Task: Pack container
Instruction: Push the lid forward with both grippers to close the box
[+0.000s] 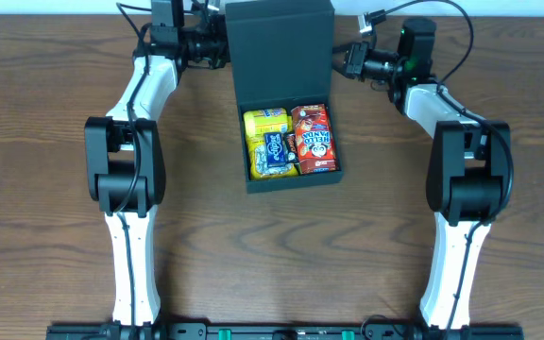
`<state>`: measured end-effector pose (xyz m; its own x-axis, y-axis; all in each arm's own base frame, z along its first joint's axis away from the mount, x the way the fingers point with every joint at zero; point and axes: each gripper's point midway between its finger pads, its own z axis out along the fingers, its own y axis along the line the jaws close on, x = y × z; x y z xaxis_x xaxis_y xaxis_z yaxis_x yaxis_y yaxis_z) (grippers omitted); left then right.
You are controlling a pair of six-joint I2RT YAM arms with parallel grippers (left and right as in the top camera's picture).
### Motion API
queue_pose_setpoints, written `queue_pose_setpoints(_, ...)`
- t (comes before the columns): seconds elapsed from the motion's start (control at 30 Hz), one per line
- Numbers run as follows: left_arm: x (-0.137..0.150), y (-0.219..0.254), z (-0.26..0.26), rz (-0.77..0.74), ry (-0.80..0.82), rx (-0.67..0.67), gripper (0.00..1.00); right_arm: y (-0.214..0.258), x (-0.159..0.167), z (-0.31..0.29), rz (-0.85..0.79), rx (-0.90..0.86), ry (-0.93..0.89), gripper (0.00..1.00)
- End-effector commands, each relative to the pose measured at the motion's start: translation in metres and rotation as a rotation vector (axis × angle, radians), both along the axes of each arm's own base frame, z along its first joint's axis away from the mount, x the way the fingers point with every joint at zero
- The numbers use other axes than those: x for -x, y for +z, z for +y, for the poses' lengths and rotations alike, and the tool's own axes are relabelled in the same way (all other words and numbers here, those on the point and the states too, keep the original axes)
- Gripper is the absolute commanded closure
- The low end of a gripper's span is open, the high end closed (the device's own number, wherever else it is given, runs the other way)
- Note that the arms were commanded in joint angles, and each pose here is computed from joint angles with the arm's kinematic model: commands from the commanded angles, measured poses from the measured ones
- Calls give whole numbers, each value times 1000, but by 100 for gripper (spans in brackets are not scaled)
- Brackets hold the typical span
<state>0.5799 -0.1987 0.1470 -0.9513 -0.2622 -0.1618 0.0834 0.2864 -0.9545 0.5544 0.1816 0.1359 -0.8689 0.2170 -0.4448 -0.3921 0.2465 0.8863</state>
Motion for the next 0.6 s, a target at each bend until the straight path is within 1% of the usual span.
queue_pose_setpoints(0.0,7,29,-5,-74,-60,27,95,16,11,8,-8,-41,93,98)
queue_pose_setpoints(0.23,16,58,-7,-130,-92,45,94,21,28,11,8,-78,192,99)
queue_pose_setpoints(0.4,20,82,-7,-202,-99,37,94,19,37,13,68,-98,233,99)
queue_pose_setpoints(0.57,26,96,-7,-228,-114,43,94,14,45,13,153,-114,254,99)
